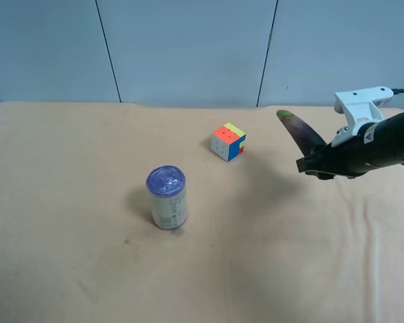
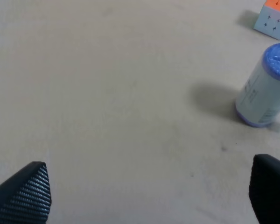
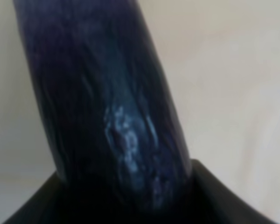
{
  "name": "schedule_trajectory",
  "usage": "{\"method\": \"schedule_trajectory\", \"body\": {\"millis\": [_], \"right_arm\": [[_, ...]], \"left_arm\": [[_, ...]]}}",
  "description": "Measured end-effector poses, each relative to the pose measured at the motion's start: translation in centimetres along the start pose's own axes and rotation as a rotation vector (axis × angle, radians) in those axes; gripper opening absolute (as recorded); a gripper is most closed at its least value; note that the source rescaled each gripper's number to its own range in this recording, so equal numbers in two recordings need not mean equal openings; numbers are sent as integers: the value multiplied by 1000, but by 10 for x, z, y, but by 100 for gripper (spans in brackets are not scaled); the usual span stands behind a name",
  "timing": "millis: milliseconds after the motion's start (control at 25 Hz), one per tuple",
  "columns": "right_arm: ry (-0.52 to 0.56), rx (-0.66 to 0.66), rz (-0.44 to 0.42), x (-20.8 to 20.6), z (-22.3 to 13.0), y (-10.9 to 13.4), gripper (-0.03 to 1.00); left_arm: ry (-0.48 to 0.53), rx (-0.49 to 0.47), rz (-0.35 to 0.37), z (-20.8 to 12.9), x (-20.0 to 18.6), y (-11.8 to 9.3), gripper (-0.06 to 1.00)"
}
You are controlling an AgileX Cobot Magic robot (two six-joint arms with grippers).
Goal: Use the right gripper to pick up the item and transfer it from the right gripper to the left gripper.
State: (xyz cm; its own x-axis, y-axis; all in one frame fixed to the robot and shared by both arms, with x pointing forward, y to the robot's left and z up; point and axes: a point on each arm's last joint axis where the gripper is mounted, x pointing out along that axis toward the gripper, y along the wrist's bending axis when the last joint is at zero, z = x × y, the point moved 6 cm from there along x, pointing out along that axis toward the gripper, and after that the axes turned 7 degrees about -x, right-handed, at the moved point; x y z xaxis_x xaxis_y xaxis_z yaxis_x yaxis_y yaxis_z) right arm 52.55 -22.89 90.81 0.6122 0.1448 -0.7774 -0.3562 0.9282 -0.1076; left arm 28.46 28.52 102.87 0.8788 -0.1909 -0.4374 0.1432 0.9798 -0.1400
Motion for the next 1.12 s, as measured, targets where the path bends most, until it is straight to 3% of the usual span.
{"method": "schedule_trajectory", "body": {"millis": [440,680,880,1120], "right_arm": [[-388,-223,120,-31,59,66,0],[-606,-255,177,-50,85,92,0],[-668,-250,178,-55,92,93,0],[-670,-250,178,-55,92,93,0]], "left_arm": [[0,-1,0,0,0,0,74],[0,-1,0,0,0,0,74],[0,-1,0,0,0,0,74],[0,-1,0,0,0,0,74]]}}
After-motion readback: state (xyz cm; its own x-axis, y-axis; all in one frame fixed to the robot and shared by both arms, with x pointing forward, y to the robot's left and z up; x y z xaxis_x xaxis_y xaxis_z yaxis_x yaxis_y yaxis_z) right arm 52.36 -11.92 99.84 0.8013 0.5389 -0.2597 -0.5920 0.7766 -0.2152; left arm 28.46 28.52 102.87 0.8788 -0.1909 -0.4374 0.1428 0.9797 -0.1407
